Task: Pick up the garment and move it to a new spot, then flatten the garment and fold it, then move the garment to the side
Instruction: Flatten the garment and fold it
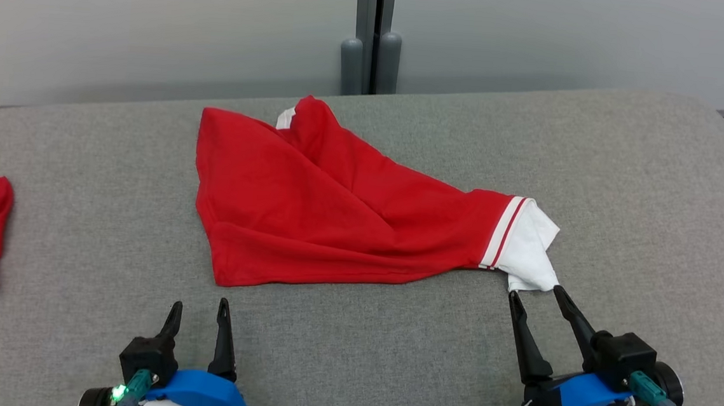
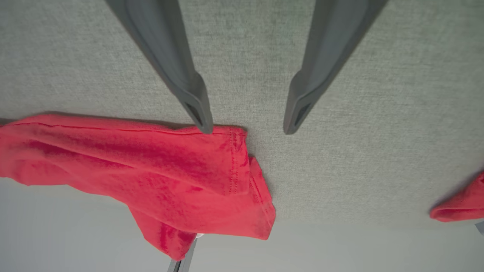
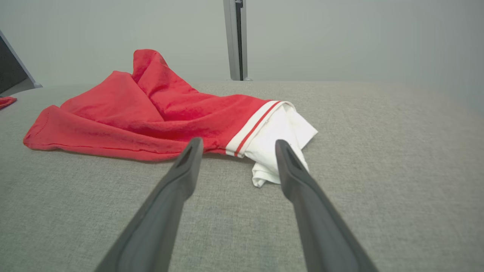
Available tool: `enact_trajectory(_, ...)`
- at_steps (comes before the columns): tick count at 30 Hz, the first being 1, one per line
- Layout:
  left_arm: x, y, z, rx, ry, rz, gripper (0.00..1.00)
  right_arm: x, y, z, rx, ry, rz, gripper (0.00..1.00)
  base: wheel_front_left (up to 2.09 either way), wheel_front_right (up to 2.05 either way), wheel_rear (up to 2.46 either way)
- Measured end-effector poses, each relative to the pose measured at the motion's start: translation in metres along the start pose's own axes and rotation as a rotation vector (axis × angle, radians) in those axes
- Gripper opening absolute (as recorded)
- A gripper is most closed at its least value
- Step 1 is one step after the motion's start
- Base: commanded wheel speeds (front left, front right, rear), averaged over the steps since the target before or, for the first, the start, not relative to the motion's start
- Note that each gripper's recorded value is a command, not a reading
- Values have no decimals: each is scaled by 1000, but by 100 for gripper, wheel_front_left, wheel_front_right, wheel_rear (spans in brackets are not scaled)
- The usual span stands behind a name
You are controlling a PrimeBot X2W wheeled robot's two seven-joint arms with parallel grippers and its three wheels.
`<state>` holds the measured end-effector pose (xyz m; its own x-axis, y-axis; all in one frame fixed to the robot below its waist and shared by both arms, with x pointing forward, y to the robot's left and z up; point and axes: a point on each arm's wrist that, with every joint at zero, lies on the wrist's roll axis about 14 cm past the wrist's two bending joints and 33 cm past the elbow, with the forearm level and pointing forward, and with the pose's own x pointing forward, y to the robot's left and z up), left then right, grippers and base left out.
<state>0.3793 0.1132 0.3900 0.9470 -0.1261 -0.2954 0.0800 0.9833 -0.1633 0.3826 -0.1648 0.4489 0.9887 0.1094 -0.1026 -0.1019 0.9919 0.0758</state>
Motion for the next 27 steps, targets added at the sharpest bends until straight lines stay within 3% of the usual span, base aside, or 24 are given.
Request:
enact_trajectory(18,52,-6,-21,-45,82,-31,100,21,-21,-16,-3,45,-46,100,0,0,0)
enact_trajectory(22,54,-9,-25,-52,94,-42,31,20,-25,-17,-5,50,-56,100,0,0,0)
enact_trajectory(25,56,-11,-25,-59,97,-54,4,20,-26,-17,-4,49,-60,100,0,0,0)
enact_trajectory(27,55,-12,-26,-58,99,-56,0,20,-27,-16,-3,48,-63,100,0,0,0)
